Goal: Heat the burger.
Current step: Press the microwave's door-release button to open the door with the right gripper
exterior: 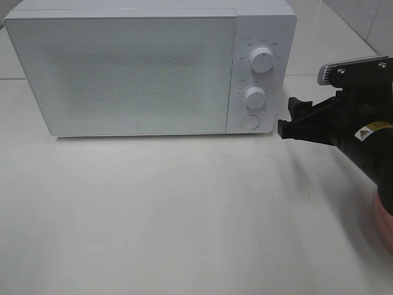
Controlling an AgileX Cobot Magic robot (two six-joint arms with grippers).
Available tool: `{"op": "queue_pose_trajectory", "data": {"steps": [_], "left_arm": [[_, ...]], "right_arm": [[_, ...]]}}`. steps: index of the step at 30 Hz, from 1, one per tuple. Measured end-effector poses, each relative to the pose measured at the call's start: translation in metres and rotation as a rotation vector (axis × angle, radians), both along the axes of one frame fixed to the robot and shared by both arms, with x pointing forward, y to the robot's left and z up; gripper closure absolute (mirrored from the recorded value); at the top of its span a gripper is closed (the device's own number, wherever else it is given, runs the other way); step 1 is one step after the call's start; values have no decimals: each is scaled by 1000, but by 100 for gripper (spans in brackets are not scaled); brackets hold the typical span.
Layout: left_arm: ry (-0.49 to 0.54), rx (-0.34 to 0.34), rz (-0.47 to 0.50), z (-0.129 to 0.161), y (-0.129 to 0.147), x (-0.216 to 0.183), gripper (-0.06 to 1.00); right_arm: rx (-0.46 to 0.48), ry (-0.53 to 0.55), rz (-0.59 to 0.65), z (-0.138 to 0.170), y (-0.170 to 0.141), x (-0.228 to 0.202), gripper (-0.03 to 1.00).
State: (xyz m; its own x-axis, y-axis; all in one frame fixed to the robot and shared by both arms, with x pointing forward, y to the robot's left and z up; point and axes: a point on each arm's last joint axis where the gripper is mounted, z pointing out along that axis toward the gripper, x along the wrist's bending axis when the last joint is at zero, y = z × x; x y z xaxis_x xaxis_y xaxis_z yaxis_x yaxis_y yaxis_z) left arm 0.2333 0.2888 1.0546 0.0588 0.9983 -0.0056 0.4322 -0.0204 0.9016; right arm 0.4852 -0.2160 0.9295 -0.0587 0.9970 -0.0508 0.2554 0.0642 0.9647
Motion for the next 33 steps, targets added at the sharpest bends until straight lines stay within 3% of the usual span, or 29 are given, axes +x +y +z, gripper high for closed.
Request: {"op": "queue_pose_trajectory", "data": {"steps": [11, 26, 29, 31, 33], "left_arm": [[0, 0, 0, 0, 0, 0, -5], [0, 0, 0, 0, 0, 0, -5], [0, 0, 0, 0, 0, 0, -5], [0, 0, 0, 0, 0, 0, -5], [0, 0, 0, 0, 0, 0, -5]], "right_arm": [[-17, -7, 32, -18, 35, -14, 24], [-12, 0, 65, -25, 46, -21, 24], [48, 2, 49, -24, 46, -21, 24], [199, 13, 8, -24, 46, -20, 24], [253, 17, -6, -24, 46, -20, 24]]}}
